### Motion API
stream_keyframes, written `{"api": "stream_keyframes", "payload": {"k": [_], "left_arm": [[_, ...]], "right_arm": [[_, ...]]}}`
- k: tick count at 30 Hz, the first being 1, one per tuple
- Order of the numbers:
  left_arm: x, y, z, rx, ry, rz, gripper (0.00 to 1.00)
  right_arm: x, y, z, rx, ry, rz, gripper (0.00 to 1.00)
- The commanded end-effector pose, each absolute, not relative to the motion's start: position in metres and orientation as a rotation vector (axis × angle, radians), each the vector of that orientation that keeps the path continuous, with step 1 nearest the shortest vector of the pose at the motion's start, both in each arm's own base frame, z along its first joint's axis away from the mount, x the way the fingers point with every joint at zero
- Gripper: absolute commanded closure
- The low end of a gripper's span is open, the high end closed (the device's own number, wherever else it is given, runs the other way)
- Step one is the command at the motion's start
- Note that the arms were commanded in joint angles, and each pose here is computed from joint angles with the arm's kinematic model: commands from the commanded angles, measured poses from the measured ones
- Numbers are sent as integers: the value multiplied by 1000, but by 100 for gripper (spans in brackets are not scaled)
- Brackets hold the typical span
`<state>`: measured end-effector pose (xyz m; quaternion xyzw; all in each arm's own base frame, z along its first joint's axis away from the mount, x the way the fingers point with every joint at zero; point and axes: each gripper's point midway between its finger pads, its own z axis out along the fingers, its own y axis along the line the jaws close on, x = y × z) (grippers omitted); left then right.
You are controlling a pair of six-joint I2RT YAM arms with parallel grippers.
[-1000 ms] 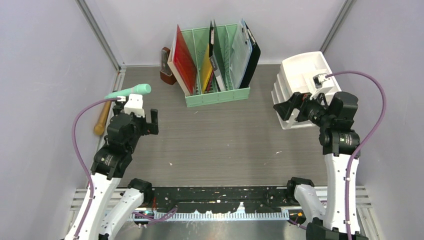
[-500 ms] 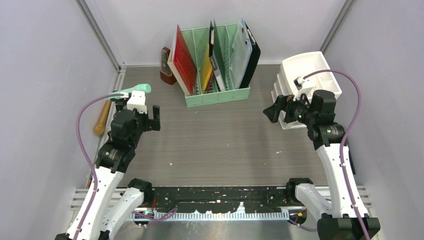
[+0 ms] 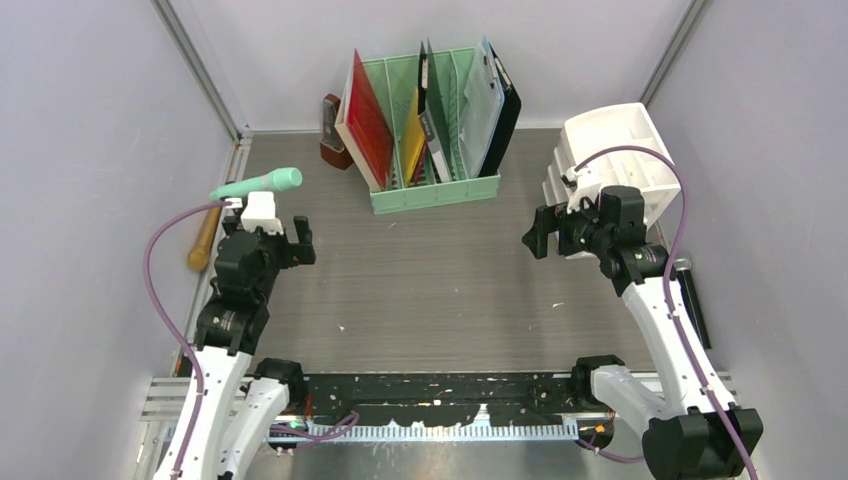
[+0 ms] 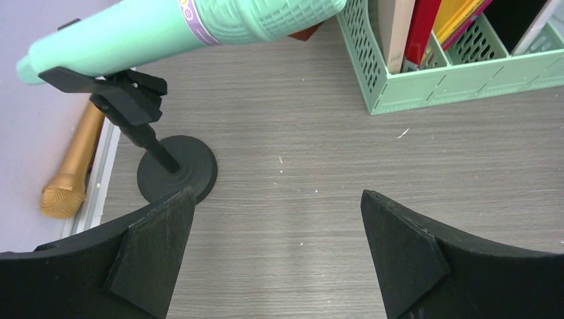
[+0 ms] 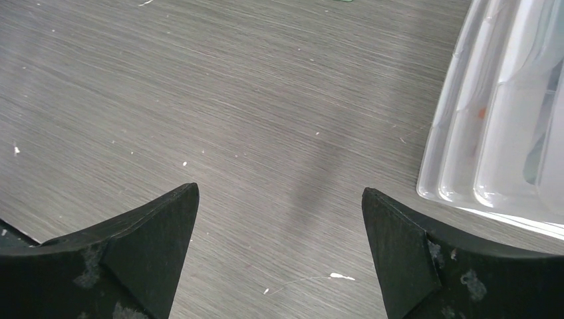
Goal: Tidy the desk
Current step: Reset both arms
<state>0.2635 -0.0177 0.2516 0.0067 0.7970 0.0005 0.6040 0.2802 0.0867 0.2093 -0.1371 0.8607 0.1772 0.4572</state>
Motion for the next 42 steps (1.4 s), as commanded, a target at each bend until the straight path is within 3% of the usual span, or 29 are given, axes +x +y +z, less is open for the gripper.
{"api": "stream_keyframes", "payload": {"k": [1,25,42], "left_arm": [[268,-19,272,8,1755,-19,0],[262,-32,247,114,1805,-79,0],[255,-32,253,124,1773,-80,0]], "right_arm": [[288,80,233,-369,2038,357,1],[289,54,272,-228,1878,196,0],[270,65,302,-211,1814,292,1]]}}
